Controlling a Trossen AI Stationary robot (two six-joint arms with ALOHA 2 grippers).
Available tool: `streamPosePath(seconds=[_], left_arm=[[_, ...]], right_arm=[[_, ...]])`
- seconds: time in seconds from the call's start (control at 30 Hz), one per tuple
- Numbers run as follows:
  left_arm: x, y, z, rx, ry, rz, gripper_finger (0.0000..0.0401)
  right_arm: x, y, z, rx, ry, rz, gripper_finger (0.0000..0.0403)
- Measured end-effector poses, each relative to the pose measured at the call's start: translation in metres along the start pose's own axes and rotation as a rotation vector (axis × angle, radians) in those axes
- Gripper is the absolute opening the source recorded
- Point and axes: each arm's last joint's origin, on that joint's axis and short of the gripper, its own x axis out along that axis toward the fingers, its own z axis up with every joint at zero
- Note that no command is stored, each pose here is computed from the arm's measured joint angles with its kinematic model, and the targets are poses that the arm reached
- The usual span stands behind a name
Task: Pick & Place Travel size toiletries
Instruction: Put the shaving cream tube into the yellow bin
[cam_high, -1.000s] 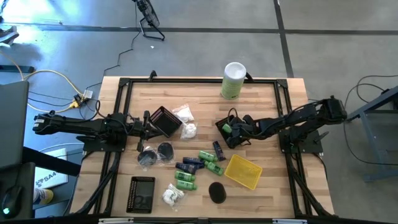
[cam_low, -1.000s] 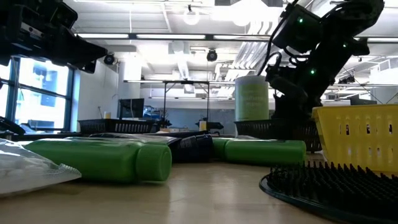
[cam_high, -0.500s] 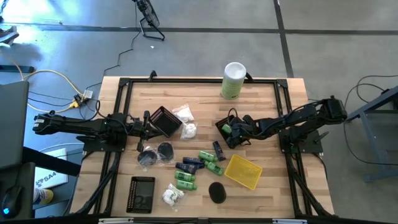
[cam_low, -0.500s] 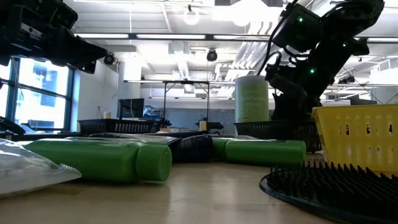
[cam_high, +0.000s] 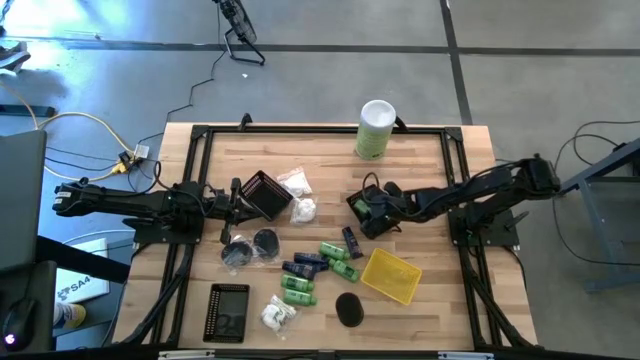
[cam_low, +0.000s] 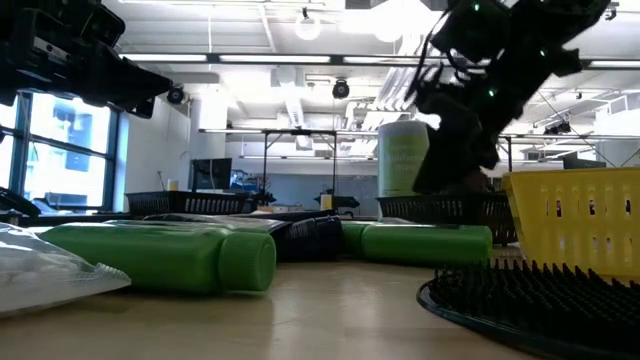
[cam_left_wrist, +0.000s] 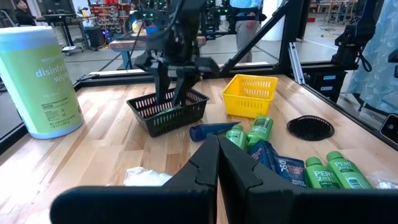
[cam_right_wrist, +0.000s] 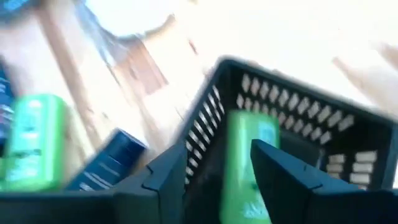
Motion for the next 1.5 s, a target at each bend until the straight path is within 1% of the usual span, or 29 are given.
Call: streamPosePath(seconds=[0.23,0.3,0.37,0.5,0.67,0.83,1.3,1.5], left_arm=[[0.0,0.0,0.0,0.0,0.0,0.0,0.0001],[0.0,0.0,0.0,0.0,0.0,0.0,0.0001],[0.0,0.0,0.0,0.0,0.0,0.0,0.0001],[0.0,0.0,0.0,0.0,0.001,0.0,0.0001],[0.0,0.0,0.0,0.0,0.001,0.0,0.0001],[0.0,0.0,0.0,0.0,0.002,0.0,0.0001],[0.0,0.0,-0.001,-0.001,0.009,0.0,0.0001],[0.0,0.0,-0.001,-0.001,0.008,0.0,0.0001]], right_arm=[[-0.016,0.008,0.023,-0.036,-0.084,0.052,0.0123],[-0.02,0.01,0.027,-0.031,-0.091,0.08,0.0115],[-0.024,0.012,0.032,-0.019,-0.119,0.133,0.0108],[-0.029,0.018,0.042,0.002,-0.203,0.231,0.01],[-0.034,0.025,0.057,-0.021,-0.375,0.295,0.0097],[-0.038,0.03,0.062,-0.06,-0.436,0.349,0.0097],[-0.038,0.03,0.061,-0.066,-0.434,0.345,0.0096],[-0.037,0.03,0.061,-0.09,-0.438,0.34,0.0096]])
